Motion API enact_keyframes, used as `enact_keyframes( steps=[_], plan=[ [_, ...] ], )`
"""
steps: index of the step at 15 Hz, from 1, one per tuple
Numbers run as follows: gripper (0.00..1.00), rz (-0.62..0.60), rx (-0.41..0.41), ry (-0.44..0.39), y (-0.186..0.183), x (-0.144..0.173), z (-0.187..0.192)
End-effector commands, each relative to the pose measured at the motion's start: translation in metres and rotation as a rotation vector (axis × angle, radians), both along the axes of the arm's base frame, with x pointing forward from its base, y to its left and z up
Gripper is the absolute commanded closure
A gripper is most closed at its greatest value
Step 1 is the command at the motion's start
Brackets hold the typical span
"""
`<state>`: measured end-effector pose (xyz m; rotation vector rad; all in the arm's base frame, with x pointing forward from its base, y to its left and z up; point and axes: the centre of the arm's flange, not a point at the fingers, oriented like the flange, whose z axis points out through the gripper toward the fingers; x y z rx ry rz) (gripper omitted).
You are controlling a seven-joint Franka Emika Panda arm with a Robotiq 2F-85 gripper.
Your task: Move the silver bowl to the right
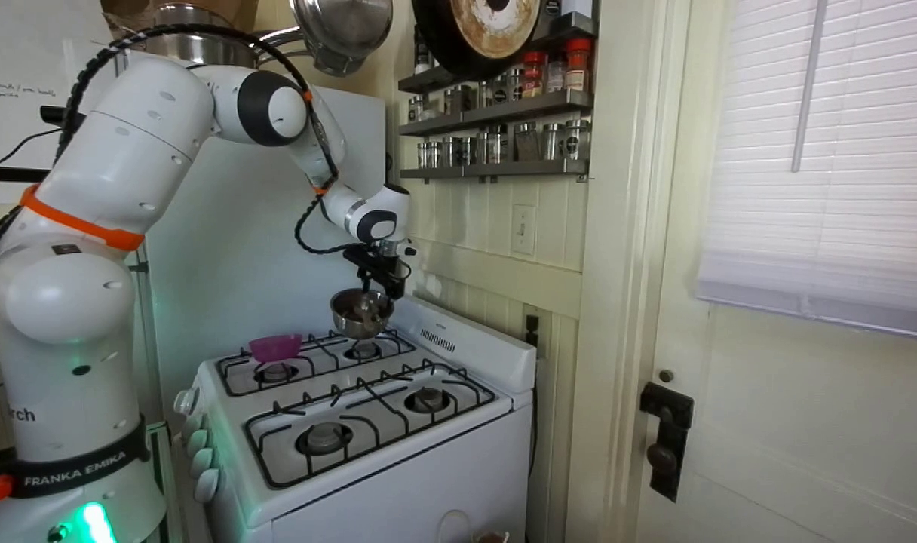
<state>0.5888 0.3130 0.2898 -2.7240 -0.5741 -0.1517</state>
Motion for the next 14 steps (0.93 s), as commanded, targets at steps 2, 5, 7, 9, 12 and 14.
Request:
enact_keyframes(
  steps=[2,5,7,9,12,14],
  plan=[
    [0.00,0.017,-0.010,-0.080,0.006,-0.025,0.015],
    [0.00,-0.016,-0.011,-0.072,0.003,-0.032,0.008],
    [0.00,-0.026,-0.007,-0.077,-0.003,-0.035,-0.005],
    [0.00,-0.064,0.008,-0.082,-0.012,-0.041,-0.017],
    [0.00,-0.062,0.010,-0.080,-0.009,-0.029,-0.016],
    [0.00,-0.072,0.012,-0.078,-0.012,-0.030,-0.018]
  ],
)
